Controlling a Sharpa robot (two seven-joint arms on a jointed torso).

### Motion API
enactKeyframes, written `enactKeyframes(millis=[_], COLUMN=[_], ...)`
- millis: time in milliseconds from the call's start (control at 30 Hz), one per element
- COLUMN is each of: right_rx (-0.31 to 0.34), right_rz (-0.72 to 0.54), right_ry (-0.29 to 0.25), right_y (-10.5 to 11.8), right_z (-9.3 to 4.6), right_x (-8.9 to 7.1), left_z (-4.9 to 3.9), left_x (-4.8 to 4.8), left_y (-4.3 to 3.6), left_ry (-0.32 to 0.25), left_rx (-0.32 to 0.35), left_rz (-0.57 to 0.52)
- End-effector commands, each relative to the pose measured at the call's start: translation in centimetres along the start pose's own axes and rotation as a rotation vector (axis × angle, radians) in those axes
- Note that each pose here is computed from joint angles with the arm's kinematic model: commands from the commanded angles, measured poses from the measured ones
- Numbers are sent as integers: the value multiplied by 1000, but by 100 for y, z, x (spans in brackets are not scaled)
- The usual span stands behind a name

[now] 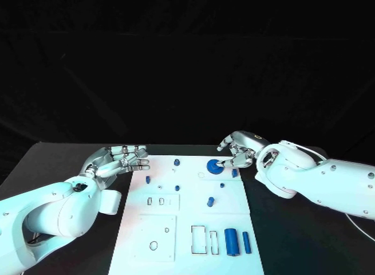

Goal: Assemble the parts on the task board

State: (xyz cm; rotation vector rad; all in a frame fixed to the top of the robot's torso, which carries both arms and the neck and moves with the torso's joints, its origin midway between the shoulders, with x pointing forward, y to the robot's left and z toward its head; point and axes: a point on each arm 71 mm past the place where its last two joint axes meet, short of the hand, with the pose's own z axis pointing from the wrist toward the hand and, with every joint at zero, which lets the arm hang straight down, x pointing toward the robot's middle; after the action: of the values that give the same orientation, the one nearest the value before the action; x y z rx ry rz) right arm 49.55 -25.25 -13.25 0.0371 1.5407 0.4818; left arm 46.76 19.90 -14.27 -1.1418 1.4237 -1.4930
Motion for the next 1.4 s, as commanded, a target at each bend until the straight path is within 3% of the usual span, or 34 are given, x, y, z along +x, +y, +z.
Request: enactKeyframes(millis=[33, 433, 1400], right_rx=[44, 58, 68], right_rz=[0, -32, -32], right_ry=[64, 102, 97], right_y=[-43, -74, -85], right_z=[34, 132, 162], right_x=[98, 278, 298], left_z=[2, -10, -23], left_x=[59, 115, 90], left_y=[0, 1, 1], left_ry=[34, 49, 43], left_rx=[1, -1, -7], left_rz=[-10, -12, -8])
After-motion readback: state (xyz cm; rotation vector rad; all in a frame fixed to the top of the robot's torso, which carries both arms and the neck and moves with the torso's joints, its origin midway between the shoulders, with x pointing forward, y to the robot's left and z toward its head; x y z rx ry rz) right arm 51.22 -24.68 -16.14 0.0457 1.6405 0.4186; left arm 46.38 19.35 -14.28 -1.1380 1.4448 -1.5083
